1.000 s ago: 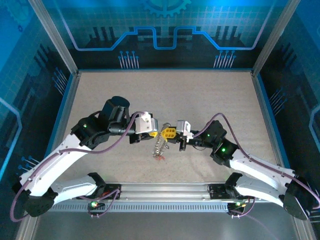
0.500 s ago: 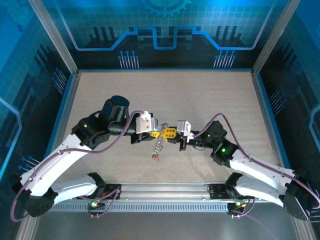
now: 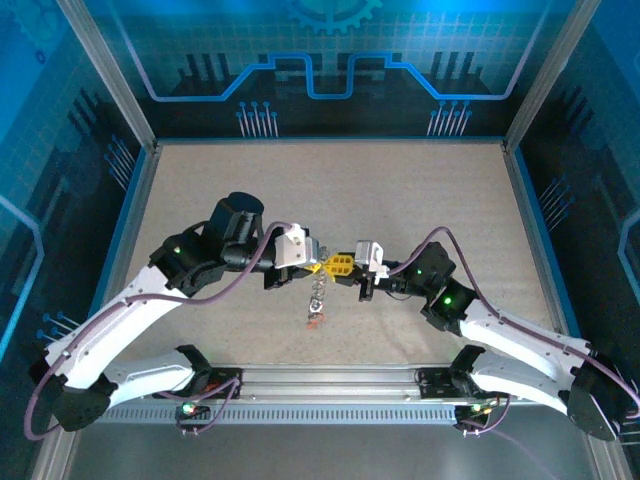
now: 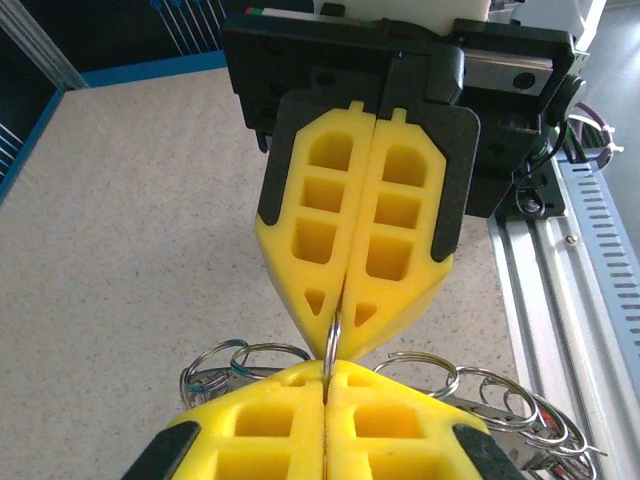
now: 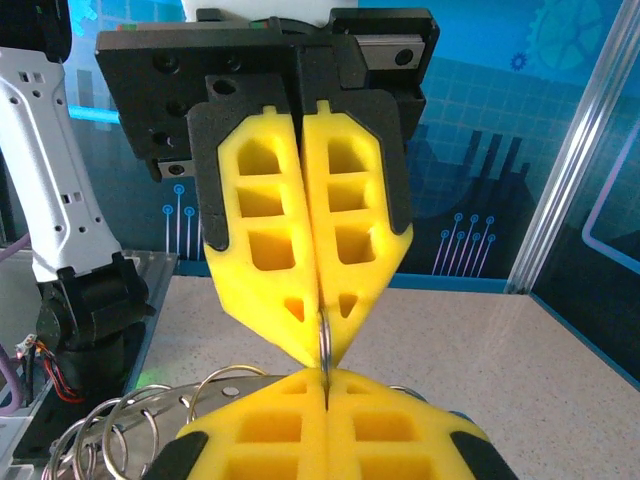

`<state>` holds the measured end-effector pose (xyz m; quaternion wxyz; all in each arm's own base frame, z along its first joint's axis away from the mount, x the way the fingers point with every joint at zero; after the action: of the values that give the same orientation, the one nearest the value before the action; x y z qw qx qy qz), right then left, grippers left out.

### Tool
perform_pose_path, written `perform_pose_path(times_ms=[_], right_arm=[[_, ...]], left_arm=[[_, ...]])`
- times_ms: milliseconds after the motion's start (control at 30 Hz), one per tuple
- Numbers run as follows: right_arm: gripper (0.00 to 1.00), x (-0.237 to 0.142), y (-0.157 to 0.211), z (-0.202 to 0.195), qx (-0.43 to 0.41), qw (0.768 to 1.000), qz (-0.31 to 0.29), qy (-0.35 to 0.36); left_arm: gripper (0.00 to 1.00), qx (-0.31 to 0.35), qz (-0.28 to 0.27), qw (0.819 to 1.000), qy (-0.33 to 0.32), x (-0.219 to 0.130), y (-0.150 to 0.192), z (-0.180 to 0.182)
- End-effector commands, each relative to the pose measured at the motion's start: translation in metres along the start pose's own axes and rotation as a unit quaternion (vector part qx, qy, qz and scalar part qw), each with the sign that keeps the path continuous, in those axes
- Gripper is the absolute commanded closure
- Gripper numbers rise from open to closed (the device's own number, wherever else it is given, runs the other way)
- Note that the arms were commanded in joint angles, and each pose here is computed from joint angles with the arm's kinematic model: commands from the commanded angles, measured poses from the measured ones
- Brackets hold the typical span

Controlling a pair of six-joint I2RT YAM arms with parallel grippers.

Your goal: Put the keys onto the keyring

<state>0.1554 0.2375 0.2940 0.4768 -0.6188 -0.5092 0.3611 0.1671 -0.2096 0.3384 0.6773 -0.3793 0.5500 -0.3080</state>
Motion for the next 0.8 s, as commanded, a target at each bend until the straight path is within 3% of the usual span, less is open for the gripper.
perform_pose_path(times_ms=[0,100,200,533,767], right_arm=[[0.99,-0.004,-0.016,0.001,-0.017,0.999,-0.029,0.005],[0.81,-0.003,-0.011,0.002,-0.026,1.000,0.005,0.002],[0.75,-0.002,-0.005,0.003,-0.042,0.998,0.040,0.000],[0.74,0.004,-0.006,0.004,-0.053,0.998,0.037,-0.008],[0.75,0.005,-0.009,0.006,-0.058,0.998,0.030,-0.019]], left_arm=[[0.95,0.004,0.004,1.000,0.010,-0.003,-0.005,-0.001],[0.98,0.014,0.013,1.000,0.002,-0.007,-0.007,0.000],[1.00,0.029,0.032,0.999,-0.003,-0.012,-0.010,0.001],[1.00,0.079,0.177,0.980,0.033,-0.006,-0.013,-0.003],[1.00,0.071,0.194,0.977,0.052,0.001,-0.018,0.000]])
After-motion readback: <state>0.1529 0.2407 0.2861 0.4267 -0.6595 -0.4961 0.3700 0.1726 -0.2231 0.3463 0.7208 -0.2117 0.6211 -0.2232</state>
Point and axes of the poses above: each hand's point on the last joint's axis, 136 mm out from that joint toward the fingers, its own x axis out along the fingers, its own z axis along the line the jaws close on, y = z × x, the point moved 7 cm from there along -x, back along the fingers, and after that the axes turned 6 degrees about -x, right-handed, at the moved point
